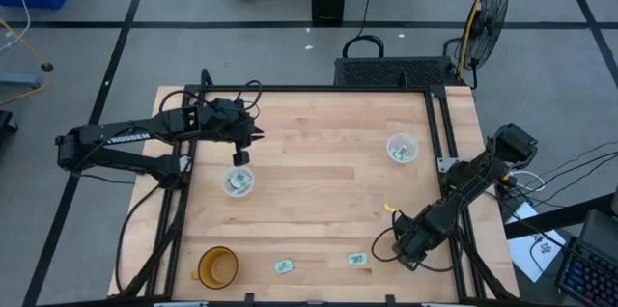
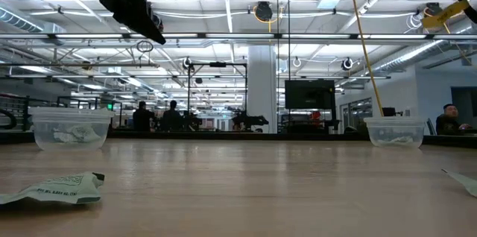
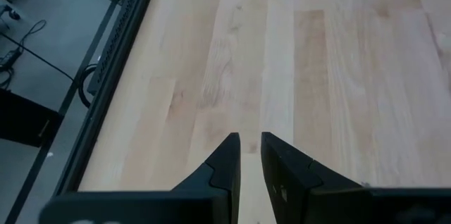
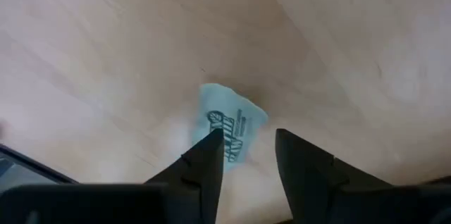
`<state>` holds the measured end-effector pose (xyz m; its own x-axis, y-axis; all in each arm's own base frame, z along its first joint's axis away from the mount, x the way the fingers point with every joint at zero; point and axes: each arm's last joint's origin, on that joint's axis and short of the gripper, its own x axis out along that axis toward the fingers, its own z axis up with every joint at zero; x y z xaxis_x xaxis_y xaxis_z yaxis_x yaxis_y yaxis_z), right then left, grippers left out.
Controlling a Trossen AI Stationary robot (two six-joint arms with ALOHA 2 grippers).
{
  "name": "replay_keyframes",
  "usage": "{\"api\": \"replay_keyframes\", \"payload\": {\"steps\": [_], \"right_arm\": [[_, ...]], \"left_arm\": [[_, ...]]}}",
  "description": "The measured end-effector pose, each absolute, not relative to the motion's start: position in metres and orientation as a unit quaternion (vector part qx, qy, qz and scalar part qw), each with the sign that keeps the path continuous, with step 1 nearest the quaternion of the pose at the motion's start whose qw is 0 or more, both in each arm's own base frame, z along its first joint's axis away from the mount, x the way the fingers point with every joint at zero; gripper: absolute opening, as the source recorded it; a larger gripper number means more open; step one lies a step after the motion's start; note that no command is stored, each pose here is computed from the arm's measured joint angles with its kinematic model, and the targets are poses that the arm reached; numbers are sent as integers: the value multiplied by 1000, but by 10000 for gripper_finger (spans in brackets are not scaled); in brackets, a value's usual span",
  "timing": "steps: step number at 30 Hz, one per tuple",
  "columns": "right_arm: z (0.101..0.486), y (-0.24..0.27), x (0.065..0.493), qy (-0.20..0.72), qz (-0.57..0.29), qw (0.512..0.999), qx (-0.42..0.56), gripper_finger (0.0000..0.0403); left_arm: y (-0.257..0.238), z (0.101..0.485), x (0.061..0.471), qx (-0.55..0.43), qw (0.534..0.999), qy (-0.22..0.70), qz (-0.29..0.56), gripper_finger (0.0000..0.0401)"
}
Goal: Pick and place items into bin
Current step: Put the green stevia packet into the right transparent bin
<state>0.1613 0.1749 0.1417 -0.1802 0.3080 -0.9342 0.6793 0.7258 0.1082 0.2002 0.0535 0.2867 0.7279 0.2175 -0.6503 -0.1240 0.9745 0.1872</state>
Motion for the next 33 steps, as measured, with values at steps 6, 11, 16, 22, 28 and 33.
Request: {"api": "replay_keyframes", "payload": {"steps": [6, 11, 16, 22, 28, 33], "right_arm": [[141, 172, 160, 737, -183, 574, 308, 115], [141, 171, 159, 736, -199, 567, 311, 114], [138, 174, 164, 713, -174, 598, 322, 113], [122, 164, 153, 728, -183, 574, 328, 91], [119, 161, 149, 740, -166, 580, 296, 29], [123, 158, 155, 726, -161, 609, 277, 8]], "left_arm": [[52, 287, 201, 65, 928, 357, 89, 65], [51, 287, 201, 65, 928, 356, 88, 65], [51, 287, 201, 65, 928, 356, 88, 65], [51, 287, 201, 67, 928, 356, 87, 65], [51, 287, 201, 68, 928, 357, 87, 65], [51, 287, 201, 69, 928, 357, 87, 65]]}}
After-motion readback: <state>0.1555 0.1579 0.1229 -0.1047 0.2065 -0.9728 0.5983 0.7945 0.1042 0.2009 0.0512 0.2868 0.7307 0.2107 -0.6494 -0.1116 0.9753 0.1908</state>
